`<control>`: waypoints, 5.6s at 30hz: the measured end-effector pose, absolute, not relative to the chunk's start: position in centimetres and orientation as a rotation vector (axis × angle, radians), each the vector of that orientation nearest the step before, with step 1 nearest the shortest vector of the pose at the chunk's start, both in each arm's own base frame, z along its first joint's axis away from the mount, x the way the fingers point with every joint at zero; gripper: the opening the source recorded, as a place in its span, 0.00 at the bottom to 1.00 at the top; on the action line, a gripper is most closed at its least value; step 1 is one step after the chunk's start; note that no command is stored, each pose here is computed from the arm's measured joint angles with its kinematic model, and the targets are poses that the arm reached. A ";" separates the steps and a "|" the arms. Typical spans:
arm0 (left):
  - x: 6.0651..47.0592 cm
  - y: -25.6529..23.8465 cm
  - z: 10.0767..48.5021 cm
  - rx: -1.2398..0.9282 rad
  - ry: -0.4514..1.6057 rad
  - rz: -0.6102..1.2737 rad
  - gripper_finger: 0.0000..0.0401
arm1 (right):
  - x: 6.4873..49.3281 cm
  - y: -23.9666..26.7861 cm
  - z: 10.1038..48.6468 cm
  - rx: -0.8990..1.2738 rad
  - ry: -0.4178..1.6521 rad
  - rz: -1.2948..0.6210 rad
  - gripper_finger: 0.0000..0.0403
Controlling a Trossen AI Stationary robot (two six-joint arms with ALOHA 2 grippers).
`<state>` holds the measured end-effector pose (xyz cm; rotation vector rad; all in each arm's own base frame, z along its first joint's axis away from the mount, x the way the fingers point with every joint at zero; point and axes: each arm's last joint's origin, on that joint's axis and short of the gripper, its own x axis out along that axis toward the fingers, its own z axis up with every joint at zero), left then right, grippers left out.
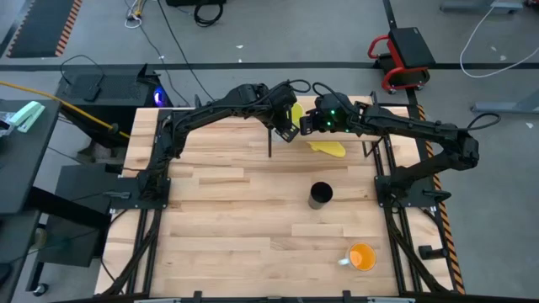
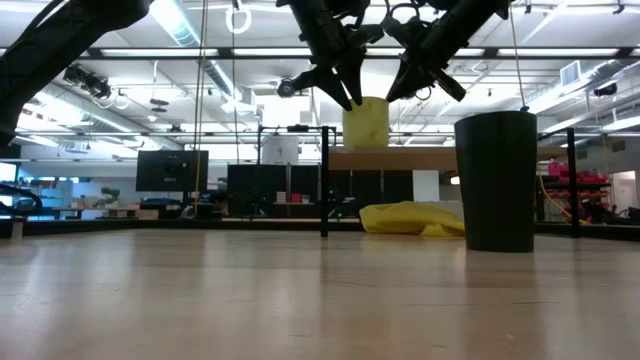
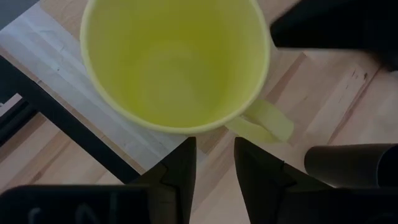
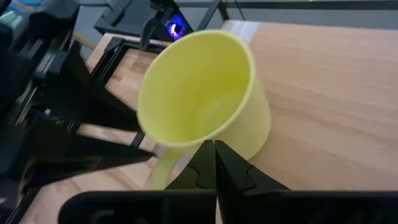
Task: Stack small to large cups/mugs on shelf
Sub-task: Put the yellow mug on the shelf, then put the orange mug on the shelf
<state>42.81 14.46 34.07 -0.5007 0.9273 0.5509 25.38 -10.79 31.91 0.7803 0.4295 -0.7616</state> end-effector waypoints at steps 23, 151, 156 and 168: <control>39.3 9.5 38.5 -0.466 0.999 0.452 0.28 | 22.1 -2.6 34.7 0.760 0.532 -0.479 0.00; 47.5 -14.9 24.2 -0.696 0.796 0.268 0.20 | 11.4 21.2 23.8 0.580 1.265 -0.524 0.28; 47.1 -14.8 23.9 -0.678 0.845 0.297 0.20 | 11.7 21.8 22.9 0.590 1.271 -0.510 0.28; 46.7 -14.9 23.6 -0.680 0.884 0.323 0.17 | 11.3 21.1 20.7 0.621 1.301 -0.539 0.27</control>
